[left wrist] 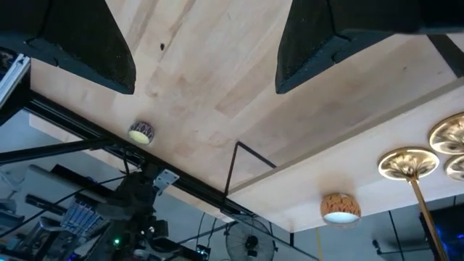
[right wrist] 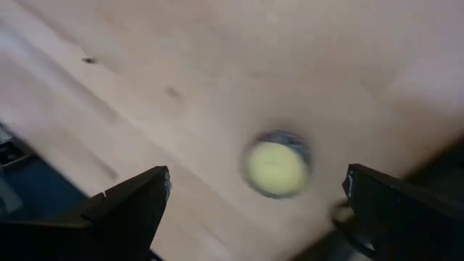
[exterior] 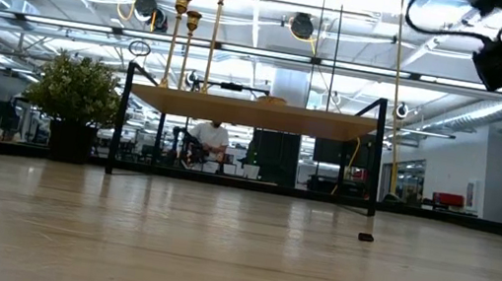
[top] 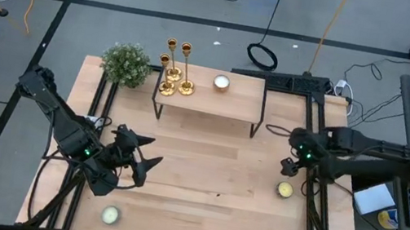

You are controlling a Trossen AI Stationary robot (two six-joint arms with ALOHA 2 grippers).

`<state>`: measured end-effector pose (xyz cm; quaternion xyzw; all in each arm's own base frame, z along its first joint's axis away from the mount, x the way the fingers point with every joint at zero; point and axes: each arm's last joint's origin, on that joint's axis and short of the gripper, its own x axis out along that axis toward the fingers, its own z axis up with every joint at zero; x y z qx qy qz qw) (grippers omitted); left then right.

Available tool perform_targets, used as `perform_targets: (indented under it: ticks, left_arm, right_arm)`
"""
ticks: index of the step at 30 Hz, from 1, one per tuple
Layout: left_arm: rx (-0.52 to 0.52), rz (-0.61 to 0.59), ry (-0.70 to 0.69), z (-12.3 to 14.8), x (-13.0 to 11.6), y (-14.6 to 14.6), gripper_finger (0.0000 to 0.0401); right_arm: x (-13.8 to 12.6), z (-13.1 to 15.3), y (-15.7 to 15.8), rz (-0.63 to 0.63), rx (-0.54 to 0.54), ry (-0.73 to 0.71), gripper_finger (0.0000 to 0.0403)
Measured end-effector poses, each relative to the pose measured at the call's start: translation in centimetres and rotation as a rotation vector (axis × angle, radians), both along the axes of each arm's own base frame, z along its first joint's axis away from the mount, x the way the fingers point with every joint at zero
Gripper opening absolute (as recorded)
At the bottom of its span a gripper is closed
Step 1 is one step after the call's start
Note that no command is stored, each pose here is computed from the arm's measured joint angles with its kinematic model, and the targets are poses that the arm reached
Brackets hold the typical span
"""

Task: Pick & Place candle stick holders
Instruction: Put the red scented candle on the shelf

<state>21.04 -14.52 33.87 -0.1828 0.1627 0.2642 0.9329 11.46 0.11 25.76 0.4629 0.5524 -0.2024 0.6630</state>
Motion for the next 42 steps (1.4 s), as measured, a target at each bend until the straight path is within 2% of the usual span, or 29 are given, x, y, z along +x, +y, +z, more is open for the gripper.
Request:
perform_targets:
  ticks: [4,8,12,17,24,31,35,42]
  left_arm:
    - [-0.001,0.002,-0.001,0.0,0.0,0.0,0.0326]
    - [0.001,0.001,-0.001,0.0,0.0,0.0,0.0326]
    - [0.003,0.001,0.000,0.0,0.0,0.0,0.0326]
    - [0.005,-0.001,0.001,0.0,0.0,0.0,0.0326]
    - [0.020,-0.008,0.010,0.0,0.0,0.0,0.0326]
    - [0.018,-0.011,0.014,0.0,0.0,0.0,0.0326]
    - [0.011,-0.020,0.021,-0.1,0.0,0.0,0.0326]
    - [0.008,-0.028,0.028,-0.1,0.0,0.0,0.0326]
  right_arm:
    - [1.5,-0.3,1.1,0.002,0.005,-0.003,0.0397]
    - [1.7,-1.5,1.7,-0.034,-0.057,0.135,0.0397]
    - [1.6,-3.2,2.4,-0.090,-0.058,0.242,0.0399]
    - [1.2,-4.8,3.0,-0.167,-0.066,0.299,0.0399]
    - [1.4,-5.5,3.9,-0.251,-0.070,0.289,0.0398]
    - [1.5,-8.1,4.8,-0.311,0.006,0.254,0.0398]
    - [0.8,-9.2,4.7,-0.348,-0.011,0.303,0.0397]
    - [0.9,-9.4,4.6,-0.370,-0.032,0.276,0.0398]
